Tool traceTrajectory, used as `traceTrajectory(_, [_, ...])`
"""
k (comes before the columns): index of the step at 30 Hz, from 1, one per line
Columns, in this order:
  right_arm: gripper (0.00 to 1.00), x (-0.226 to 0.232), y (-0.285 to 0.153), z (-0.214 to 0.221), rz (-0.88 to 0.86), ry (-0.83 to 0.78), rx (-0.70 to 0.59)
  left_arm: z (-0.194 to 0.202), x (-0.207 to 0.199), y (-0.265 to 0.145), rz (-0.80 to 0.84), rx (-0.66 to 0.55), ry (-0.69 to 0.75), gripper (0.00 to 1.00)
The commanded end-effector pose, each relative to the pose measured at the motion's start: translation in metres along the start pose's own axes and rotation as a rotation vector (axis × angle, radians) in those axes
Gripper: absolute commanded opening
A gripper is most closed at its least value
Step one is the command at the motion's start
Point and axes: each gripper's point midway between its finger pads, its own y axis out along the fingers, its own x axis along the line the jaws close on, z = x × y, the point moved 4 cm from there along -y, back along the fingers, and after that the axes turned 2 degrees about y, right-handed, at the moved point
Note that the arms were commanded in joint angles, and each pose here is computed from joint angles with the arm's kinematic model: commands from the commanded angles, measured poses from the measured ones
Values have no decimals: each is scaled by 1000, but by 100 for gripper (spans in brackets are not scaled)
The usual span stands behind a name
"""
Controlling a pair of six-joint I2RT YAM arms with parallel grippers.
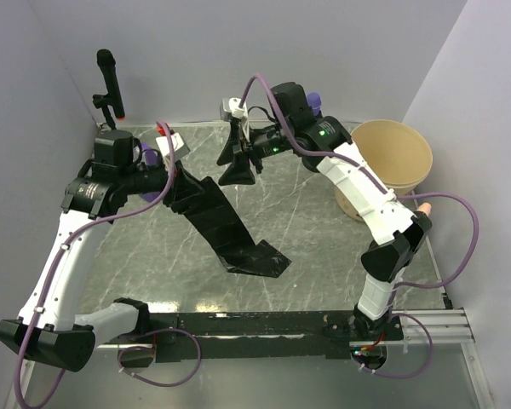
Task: Put the trash bags into the trash bin
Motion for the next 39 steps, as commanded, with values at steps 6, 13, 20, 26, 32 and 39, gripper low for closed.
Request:
traceTrajectory(6, [64, 14, 14, -21, -91, -64, -61, -20, -3, -6, -21, -71, 72, 1])
traceTrajectory(13, [61, 3, 26, -19, -75, -63, -52, -23, -4, -7, -19, -84, 76, 1])
traceTrajectory(20, [50, 0, 29, -16, -81, -54, -44, -23, -5, -8, -18, -86, 88, 1])
traceTrajectory(26, [14, 4, 30, -15, -113, -62, -47, -20, -5, -6, -13, -76, 78, 1])
traceTrajectory(32, [0, 8, 25, -15, -117, -111, -41, -12, -3, -8, -28, -24, 86, 48])
traceTrajectory(39, [0, 10, 18, -20, -90, -159, -35, 9, -1, -5, 29, 88, 103, 46])
